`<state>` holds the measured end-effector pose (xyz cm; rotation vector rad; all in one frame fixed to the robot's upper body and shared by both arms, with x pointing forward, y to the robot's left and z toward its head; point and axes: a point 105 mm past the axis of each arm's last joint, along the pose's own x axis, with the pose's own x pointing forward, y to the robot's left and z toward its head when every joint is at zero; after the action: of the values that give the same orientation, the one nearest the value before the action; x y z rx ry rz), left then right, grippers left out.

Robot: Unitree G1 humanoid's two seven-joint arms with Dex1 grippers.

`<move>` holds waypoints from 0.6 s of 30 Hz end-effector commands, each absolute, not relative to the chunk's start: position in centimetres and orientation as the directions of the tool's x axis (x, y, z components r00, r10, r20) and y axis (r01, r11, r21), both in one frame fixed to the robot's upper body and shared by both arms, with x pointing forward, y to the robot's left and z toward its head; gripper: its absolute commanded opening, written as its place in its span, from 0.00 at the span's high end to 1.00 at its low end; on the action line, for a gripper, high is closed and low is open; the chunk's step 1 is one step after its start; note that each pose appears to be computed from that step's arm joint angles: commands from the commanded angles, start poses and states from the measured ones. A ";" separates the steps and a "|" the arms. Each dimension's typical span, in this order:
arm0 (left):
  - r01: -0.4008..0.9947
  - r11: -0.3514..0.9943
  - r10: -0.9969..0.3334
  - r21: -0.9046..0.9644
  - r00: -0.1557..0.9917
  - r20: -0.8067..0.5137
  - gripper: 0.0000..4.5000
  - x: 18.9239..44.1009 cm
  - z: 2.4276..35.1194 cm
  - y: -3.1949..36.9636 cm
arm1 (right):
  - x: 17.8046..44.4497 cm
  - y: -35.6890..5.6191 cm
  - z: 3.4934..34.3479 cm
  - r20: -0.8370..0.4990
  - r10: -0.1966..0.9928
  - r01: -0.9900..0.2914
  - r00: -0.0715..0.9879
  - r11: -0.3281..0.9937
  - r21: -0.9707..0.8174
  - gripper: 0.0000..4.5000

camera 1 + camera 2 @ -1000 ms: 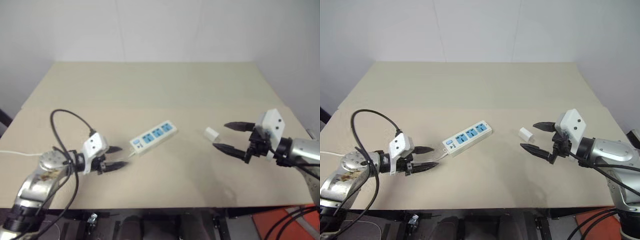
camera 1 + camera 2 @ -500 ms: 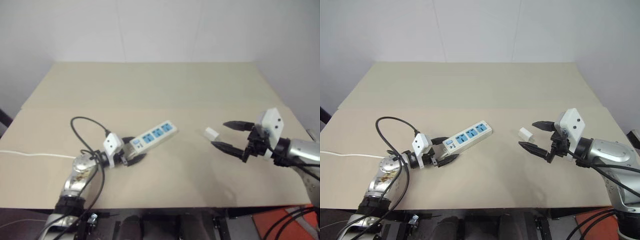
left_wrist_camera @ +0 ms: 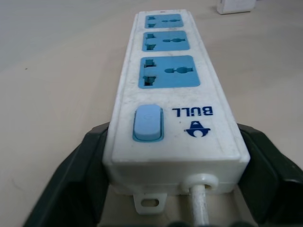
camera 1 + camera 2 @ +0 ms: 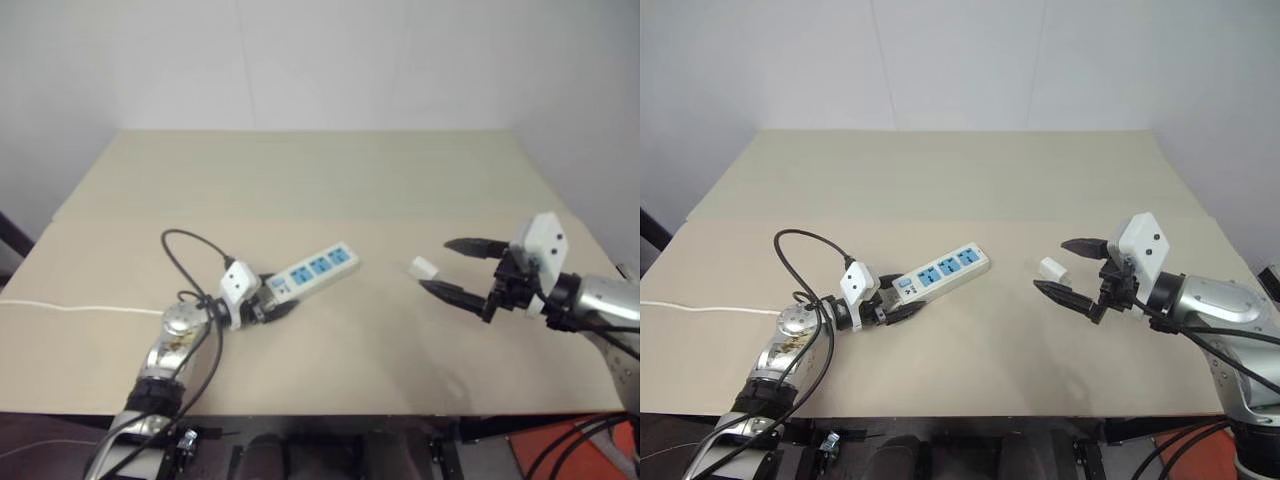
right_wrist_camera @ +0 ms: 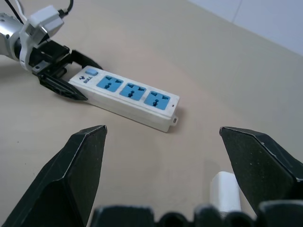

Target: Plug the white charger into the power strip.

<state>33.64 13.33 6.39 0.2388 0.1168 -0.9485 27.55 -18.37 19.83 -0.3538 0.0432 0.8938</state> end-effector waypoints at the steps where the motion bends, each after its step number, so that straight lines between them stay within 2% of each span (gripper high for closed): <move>1: 0.858 0.511 -0.828 0.057 0.509 -0.236 0.27 32.7 4.6 12.2 | 27.4 -18.1 21.7 -0.154 0.763 -0.758 0.627 0.554 -0.342 0.00; 6: 0.905 0.414 -0.878 0.097 0.425 -0.221 0.27 32.4 5.6 11.1 | 27.7 -18.1 22.1 -0.156 0.767 -0.760 0.622 0.545 -0.354 0.00; 10: 0.965 0.176 -0.954 0.193 0.216 -0.209 0.27 30.7 8.0 9.4 | 28.2 -18.1 22.1 -0.181 0.777 -0.775 0.603 0.517 -0.362 0.00; 13: 0.968 0.022 -0.962 0.251 0.089 -0.257 0.27 30.1 8.8 9.4 | 28.8 -18.0 21.8 -0.206 0.788 -0.795 0.580 0.491 -0.357 0.00; 17: 0.967 -0.020 -0.957 0.255 0.056 -0.286 0.27 30.2 8.7 9.6 | 29.9 -17.7 21.6 -0.226 0.787 -0.807 0.575 0.498 -0.317 0.00; 18: 0.970 -0.011 -0.954 0.245 0.063 -0.292 0.27 30.3 8.4 9.8 | 30.8 -17.7 21.3 -0.248 0.760 -0.792 0.601 0.523 -0.316 0.00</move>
<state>30.18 10.01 7.82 0.4166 0.0763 -1.5103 30.11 -17.56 20.78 -0.4021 0.0792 0.9673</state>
